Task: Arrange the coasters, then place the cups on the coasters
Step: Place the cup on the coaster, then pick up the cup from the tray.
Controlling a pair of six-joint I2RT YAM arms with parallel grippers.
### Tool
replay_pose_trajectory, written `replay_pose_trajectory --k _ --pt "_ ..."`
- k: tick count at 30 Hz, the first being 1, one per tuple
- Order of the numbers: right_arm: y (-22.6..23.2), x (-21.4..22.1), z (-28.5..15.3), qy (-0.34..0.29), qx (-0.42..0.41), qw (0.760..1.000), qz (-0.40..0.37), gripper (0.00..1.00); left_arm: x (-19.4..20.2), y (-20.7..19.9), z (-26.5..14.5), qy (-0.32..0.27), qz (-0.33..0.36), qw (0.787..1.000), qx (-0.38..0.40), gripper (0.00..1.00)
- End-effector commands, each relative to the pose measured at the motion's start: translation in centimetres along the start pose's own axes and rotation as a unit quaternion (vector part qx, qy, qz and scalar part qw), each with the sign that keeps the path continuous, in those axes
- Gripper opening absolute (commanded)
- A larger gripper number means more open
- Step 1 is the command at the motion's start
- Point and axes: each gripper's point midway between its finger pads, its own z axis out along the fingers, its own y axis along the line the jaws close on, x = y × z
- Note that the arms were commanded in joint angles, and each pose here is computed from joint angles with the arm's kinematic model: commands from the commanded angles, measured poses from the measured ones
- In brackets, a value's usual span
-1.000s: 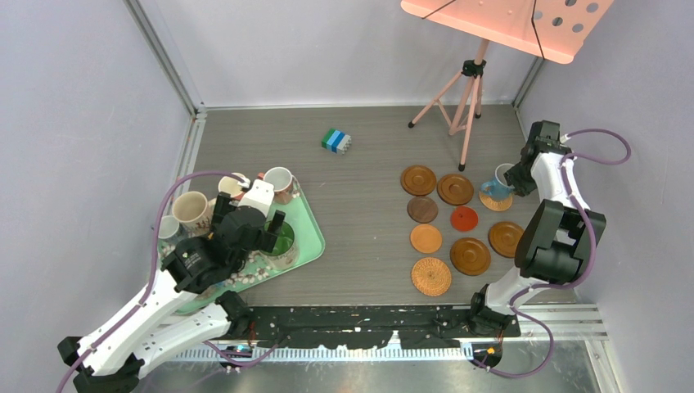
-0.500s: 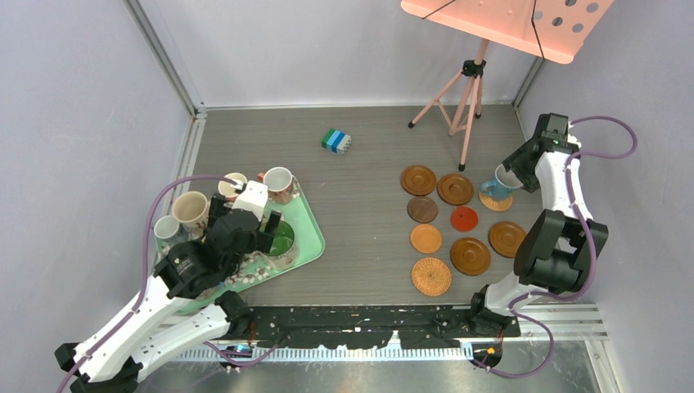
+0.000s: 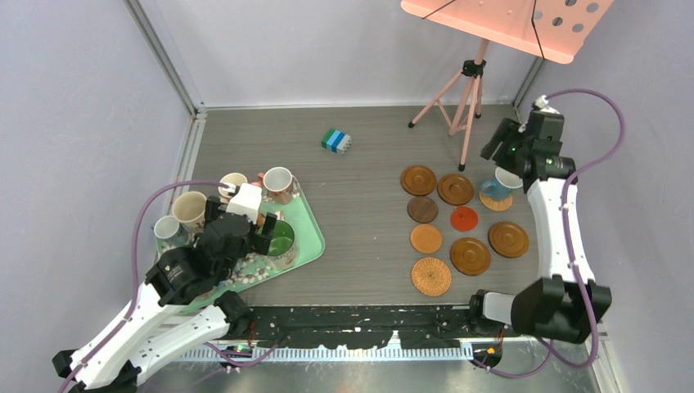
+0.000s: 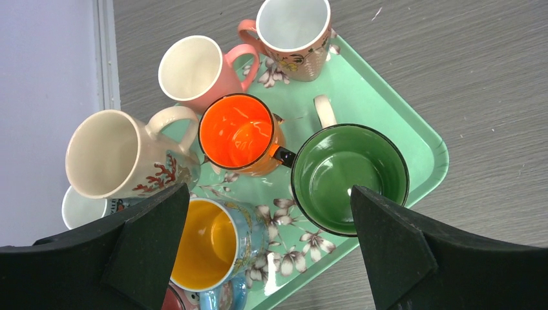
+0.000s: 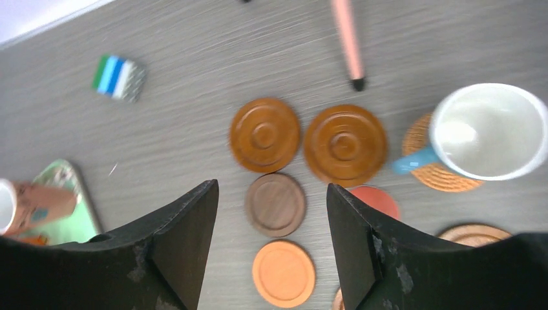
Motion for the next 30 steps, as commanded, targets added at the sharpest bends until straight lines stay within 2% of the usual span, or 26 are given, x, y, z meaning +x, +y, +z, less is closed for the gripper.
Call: replay_pose_trajectory --k 1,4,7,10,17,20,21,23,30 --pt "6.2 1.7 -0.9 -0.022 -0.112 0.992 -0.053 0.69 -1.0 -0.2 -0.5 -0.028 -0.023 0.999 0.014 1.0" --pt "9.6 2.6 -1.6 -0.052 -0.164 0.983 -0.057 0.67 -1.2 -0.2 -0.7 -0.037 -0.029 0.999 0.018 0.99" --pt "12.6 5.5 -1.9 -0.049 -0.199 0.978 -0.046 0.66 -1.4 0.0 -0.7 -0.041 -0.031 0.999 0.016 1.0" --pt "14.6 6.3 -1.3 -0.064 -0.19 0.979 -0.02 0.65 -1.4 0.2 -0.8 -0.041 -0.032 0.999 0.009 0.99" --pt "25.3 10.6 0.4 -0.025 -0.247 0.966 -0.071 0.64 -1.6 2.7 -1.7 -0.064 -0.056 0.996 -0.04 0.99" --pt "30.0 11.8 1.8 -0.003 -0.233 0.97 -0.074 0.62 -1.7 3.8 -2.3 -0.086 -0.076 0.992 -0.057 0.99" --pt "29.7 12.5 2.5 0.009 -0.203 0.976 -0.079 0.61 -1.8 4.0 -2.5 -0.094 -0.083 0.99 -0.059 0.99" --pt "32.3 13.6 3.3 0.025 -0.195 0.977 -0.078 0.61 -2.0 4.4 -2.9 -0.111 -0.098 0.987 -0.06 0.99" --pt "40.3 17.0 4.9 0.048 -0.224 0.971 -0.066 0.6 -2.1 5.1 -3.8 -0.151 -0.128 0.979 -0.054 0.99"
